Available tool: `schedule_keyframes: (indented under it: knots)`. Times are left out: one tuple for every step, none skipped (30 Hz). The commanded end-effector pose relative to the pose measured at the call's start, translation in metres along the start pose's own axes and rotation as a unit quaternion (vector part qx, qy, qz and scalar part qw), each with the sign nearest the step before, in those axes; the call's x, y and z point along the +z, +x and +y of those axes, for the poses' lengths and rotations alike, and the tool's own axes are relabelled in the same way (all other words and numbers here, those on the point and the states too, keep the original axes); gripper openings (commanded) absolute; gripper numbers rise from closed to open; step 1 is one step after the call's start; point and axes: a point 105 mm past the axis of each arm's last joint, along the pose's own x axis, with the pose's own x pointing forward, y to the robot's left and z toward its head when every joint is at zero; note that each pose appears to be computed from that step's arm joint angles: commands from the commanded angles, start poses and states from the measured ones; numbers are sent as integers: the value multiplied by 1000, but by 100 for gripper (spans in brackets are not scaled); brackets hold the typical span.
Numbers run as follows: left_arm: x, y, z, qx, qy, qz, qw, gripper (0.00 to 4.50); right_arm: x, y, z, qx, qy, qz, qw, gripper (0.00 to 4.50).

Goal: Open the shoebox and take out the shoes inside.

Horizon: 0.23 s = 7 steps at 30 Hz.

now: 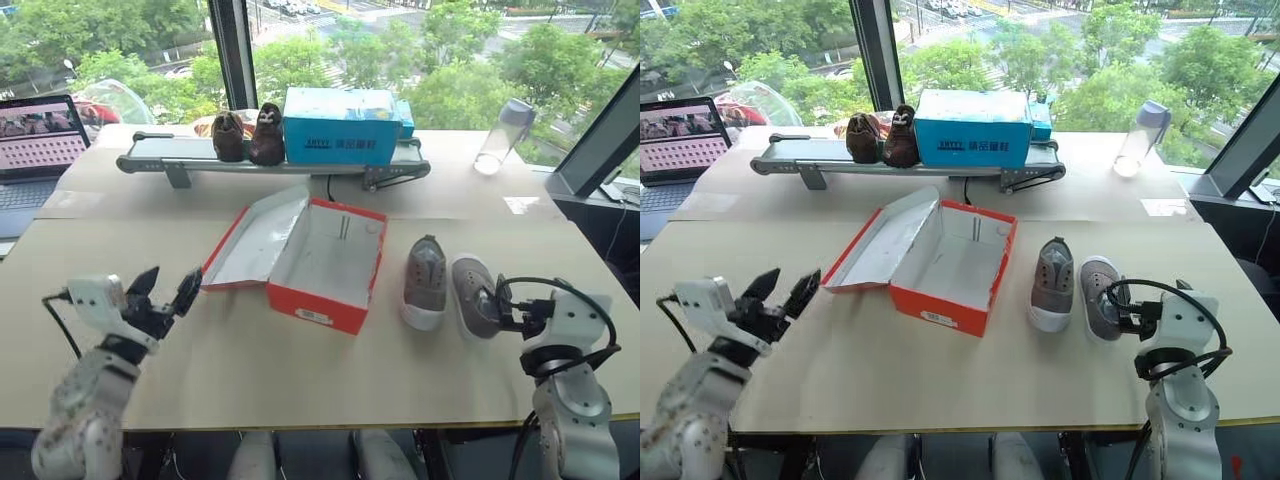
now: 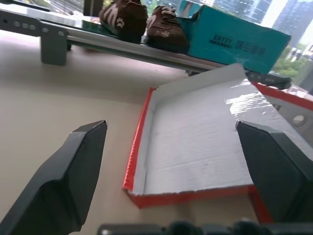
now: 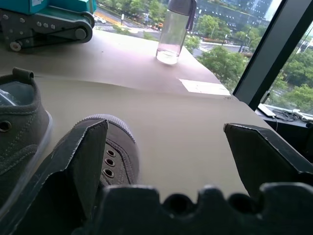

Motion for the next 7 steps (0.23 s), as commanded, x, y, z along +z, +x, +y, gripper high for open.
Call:
schedule_keyframes:
  knots:
    - [-9, -8, -5, 20, 35, -15, 999, 450, 14, -7, 18, 25, 9, -28, 999, 447]
    - [-16, -11, -4, 27, 44, -11, 999, 450, 12, -9, 23, 31, 10, -26, 999, 447]
    - [-22, -14, -4, 28, 50, -9, 998, 450, 11, -11, 27, 35, 12, -23, 999, 447]
    - [-26, -15, -4, 30, 59, -10, 998, 450, 10, -12, 29, 37, 12, -22, 999, 447]
    - [-29, -16, -6, 27, 66, -11, 997, 450, 10, -14, 31, 40, 11, -22, 999, 447]
    - [-30, -16, -8, 27, 70, -14, 997, 450, 11, -14, 33, 41, 10, -23, 999, 447]
    - [-29, -15, -9, 29, 73, -19, 997, 450, 11, -14, 33, 41, 10, -24, 999, 447]
